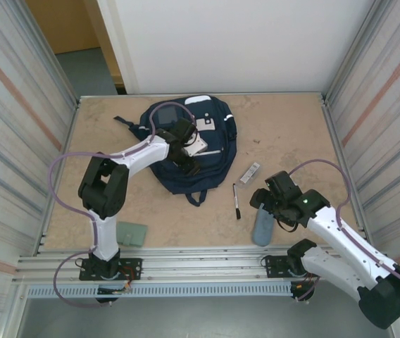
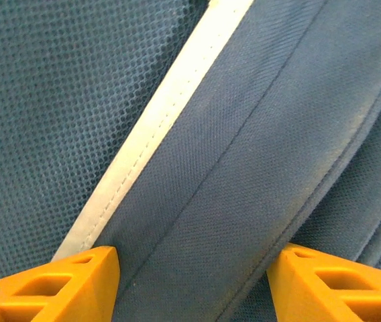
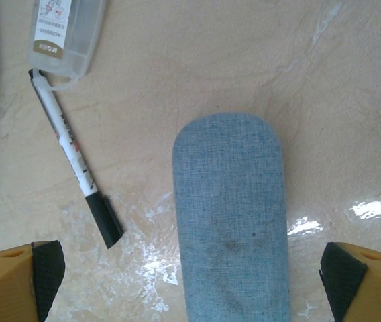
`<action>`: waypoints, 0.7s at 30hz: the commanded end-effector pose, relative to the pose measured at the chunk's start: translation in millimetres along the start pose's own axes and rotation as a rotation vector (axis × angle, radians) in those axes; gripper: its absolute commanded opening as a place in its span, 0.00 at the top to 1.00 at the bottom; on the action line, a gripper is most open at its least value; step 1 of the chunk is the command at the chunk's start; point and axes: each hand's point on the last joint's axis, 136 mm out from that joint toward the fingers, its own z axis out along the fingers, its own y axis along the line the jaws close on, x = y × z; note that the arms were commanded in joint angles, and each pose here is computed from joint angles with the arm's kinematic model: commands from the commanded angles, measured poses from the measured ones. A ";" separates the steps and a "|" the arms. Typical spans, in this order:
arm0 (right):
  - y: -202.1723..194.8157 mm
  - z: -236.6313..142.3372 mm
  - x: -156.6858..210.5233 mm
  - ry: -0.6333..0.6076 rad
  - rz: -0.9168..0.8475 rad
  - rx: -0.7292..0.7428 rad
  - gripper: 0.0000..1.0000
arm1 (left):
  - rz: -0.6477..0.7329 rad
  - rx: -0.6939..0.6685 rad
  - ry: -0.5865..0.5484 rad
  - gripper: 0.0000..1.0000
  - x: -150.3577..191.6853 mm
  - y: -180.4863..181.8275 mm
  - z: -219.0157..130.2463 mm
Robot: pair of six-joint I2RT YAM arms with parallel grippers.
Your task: Pack the student bag
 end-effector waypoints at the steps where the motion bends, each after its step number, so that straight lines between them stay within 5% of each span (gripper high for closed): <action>1: -0.8 -1.3 2.6 0.009 0.000 -0.011 0.01 | -0.064 -0.165 0.022 0.41 0.2 33.6 -5.6; 7: -1.0 3.3 5.4 0.008 0.032 -0.031 0.01 | 0.001 -0.204 0.004 0.47 -10.7 29.3 0.9; 11: -3.9 5.9 6.7 0.008 0.047 -0.018 0.01 | 0.031 -0.119 -0.006 0.74 -16.4 15.1 10.5; 14: -0.8 8.0 9.1 0.025 0.044 -0.030 0.01 | 0.030 -0.100 -0.041 0.80 -22.8 11.8 6.1; 16: -1.5 8.8 10.9 0.034 0.040 -0.019 0.01 | 0.042 -0.114 -0.070 1.00 -28.3 13.7 -3.0; 21: -11.3 14.7 10.4 0.061 -0.009 0.088 0.01 | 0.034 -0.123 -0.146 1.00 -39.9 18.8 -39.9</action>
